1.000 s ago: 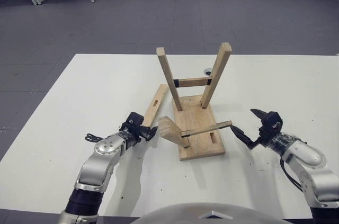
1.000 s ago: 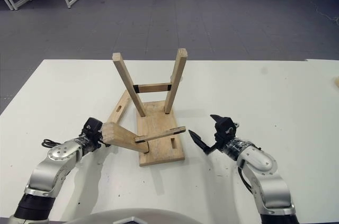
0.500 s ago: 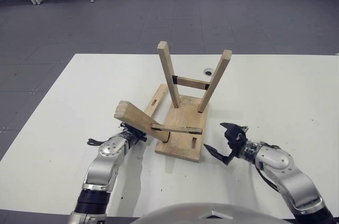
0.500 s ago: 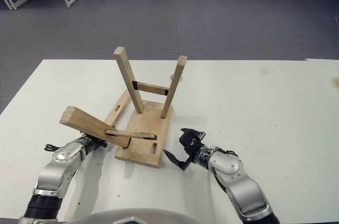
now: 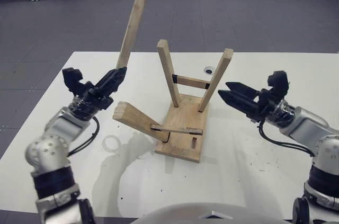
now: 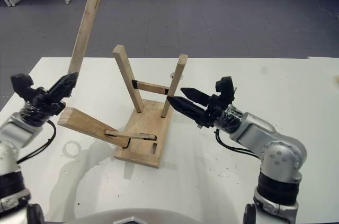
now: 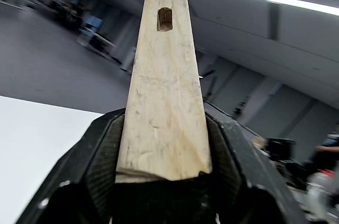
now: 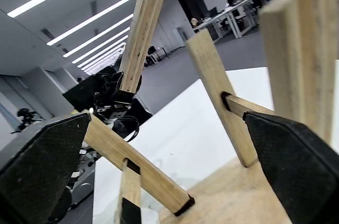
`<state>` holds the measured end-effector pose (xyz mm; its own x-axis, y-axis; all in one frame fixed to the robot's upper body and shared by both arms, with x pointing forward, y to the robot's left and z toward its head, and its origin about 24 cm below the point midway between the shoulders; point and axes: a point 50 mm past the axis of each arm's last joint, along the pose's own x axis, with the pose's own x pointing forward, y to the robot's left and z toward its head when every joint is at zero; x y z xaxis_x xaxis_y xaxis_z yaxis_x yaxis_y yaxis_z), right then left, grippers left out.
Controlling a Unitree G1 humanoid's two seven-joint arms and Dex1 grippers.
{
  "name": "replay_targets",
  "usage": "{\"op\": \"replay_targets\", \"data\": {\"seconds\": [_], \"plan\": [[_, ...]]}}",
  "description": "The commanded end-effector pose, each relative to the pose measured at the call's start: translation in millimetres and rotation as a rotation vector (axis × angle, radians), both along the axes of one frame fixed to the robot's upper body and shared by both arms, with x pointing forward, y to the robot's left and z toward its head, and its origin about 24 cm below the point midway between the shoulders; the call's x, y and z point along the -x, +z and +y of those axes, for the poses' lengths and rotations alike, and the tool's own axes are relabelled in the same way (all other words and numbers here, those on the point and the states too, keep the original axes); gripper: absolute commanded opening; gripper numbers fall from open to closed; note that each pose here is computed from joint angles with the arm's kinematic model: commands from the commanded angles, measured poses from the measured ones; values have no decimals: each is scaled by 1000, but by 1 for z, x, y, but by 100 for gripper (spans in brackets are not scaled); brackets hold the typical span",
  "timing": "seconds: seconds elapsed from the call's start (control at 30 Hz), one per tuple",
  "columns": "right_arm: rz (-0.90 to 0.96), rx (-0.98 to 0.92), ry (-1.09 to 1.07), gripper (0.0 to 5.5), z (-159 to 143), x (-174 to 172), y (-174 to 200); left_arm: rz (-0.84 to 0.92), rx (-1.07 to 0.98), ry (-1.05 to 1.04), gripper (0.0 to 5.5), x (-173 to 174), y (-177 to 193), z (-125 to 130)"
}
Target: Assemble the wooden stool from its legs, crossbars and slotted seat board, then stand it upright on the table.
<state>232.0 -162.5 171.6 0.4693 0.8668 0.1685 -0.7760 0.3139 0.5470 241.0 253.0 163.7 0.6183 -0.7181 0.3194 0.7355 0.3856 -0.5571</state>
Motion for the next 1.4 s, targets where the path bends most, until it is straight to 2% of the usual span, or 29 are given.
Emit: {"op": "replay_targets", "data": {"seconds": [0.03,0.27,0.67,0.97,1.17,1.33,1.37,1.4], "plan": [[25,-105,130,530,21,-12,20,7,23,-288,209,-1,22,-1],[25,-148,206,530,55,-37,37,9,11,-487,209,-35,20,-36],[6,-246,209,530,85,-55,46,12,-58,-599,209,-42,8,-66],[27,-272,226,367,87,-54,44,21,-62,-627,209,-39,3,-72],[30,-237,208,232,79,-51,37,15,-82,-625,209,-41,5,-66],[16,-228,197,217,77,-51,38,18,-81,-631,209,-42,7,-64],[11,-226,196,216,77,-51,38,26,-61,-631,245,-43,9,-64],[6,-224,194,211,77,-51,38,26,-42,-636,259,-43,11,-64]]}}
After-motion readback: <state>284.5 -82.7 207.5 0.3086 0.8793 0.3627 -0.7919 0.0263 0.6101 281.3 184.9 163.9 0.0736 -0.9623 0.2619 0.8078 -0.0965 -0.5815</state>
